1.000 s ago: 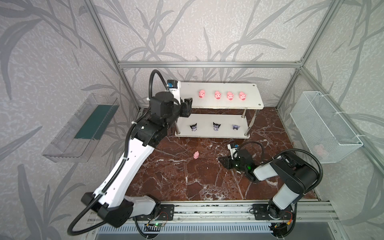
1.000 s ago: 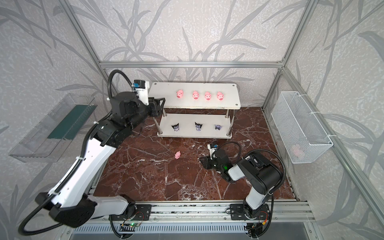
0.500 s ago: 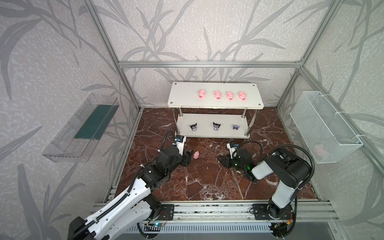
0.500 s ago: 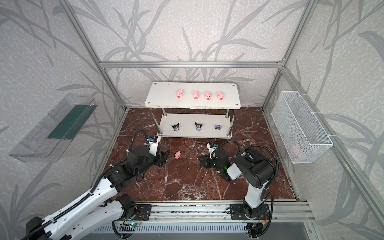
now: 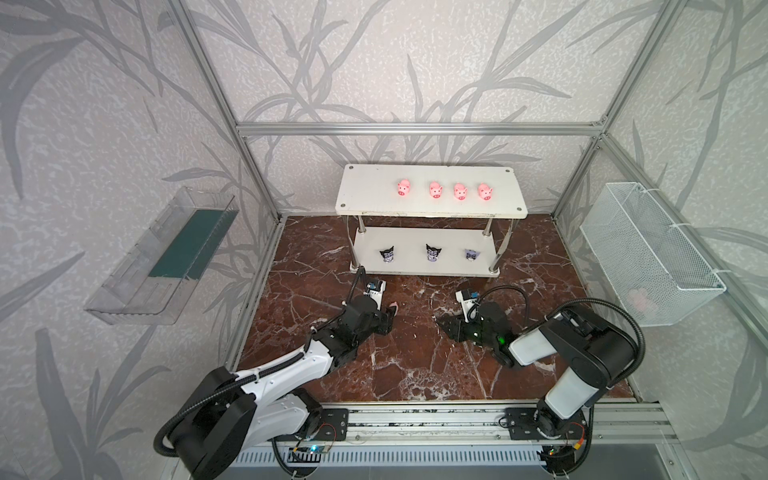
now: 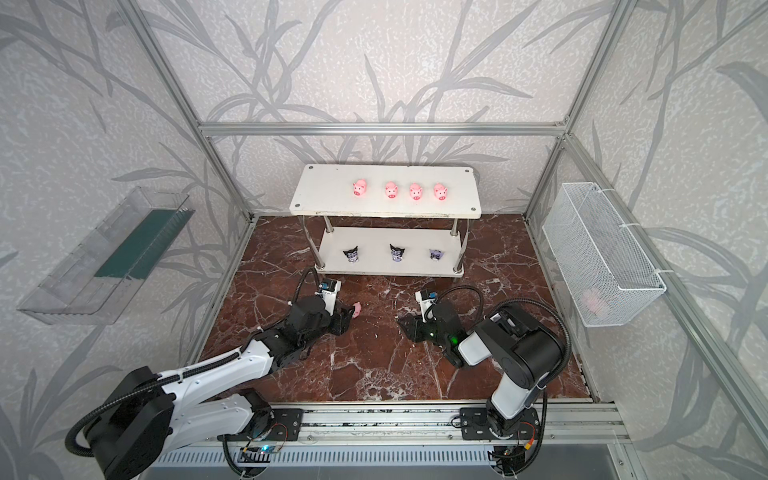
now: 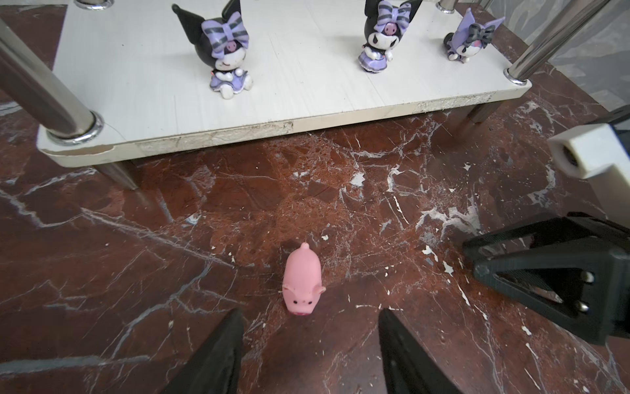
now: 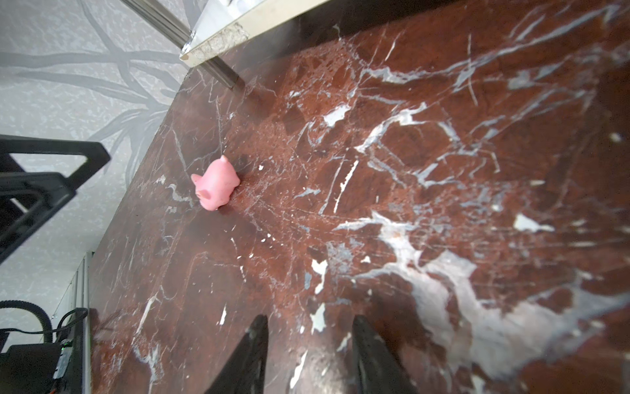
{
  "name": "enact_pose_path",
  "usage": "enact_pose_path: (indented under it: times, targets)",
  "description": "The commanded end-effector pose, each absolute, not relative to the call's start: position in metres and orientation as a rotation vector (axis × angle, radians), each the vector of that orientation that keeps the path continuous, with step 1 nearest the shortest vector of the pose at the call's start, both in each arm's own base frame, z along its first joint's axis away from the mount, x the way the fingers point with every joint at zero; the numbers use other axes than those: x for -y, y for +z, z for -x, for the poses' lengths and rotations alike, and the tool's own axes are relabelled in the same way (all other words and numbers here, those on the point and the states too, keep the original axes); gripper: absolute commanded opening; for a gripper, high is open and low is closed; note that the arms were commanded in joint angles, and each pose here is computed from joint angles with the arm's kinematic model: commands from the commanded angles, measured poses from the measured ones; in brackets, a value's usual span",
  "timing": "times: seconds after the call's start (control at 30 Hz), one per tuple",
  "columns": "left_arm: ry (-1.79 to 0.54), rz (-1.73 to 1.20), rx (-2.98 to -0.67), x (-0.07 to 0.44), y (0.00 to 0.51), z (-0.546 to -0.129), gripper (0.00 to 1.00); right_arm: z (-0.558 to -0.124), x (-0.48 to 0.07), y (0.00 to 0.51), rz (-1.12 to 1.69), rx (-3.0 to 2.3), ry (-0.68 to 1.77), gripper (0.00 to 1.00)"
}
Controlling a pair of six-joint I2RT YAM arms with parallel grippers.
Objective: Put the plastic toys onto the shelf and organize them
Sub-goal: 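Move the left gripper down and close it on the last floor pig, then lift the pig with the left gripper and carry it over the top shelf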
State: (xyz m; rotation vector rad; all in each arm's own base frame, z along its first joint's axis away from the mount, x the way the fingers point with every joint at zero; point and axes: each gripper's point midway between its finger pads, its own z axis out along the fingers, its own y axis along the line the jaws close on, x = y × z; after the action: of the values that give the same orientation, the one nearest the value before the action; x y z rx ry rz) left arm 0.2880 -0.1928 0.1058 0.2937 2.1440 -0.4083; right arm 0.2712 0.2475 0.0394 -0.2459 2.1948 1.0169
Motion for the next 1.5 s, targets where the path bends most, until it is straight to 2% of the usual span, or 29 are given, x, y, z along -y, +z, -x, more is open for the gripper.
enact_pose_path:
  times: [0.0,0.5,1.03,1.27,1.47]
  targets:
    - [-0.435,-0.278,-2.11,0.198,0.104,-0.293,0.62,-0.266,-0.244,0.045,0.31,-2.206,0.923,0.42]
    - [-0.445,-0.303,-2.194,0.213,0.052,-0.303,0.63,-0.264,-0.232,0.051,0.312,-2.216,0.839,0.41]
    - [-0.445,-0.268,-2.221,0.213,0.028,-0.315,0.6,-0.264,-0.228,0.04,0.296,-2.24,0.823,0.41]
    - [-0.423,-0.279,-2.235,0.212,0.02,-0.316,0.52,-0.265,-0.227,0.034,0.281,-2.254,0.827,0.41]
    - [-0.393,-0.296,-2.245,0.209,0.016,-0.315,0.4,-0.266,-0.226,0.029,0.264,-2.265,0.84,0.41]
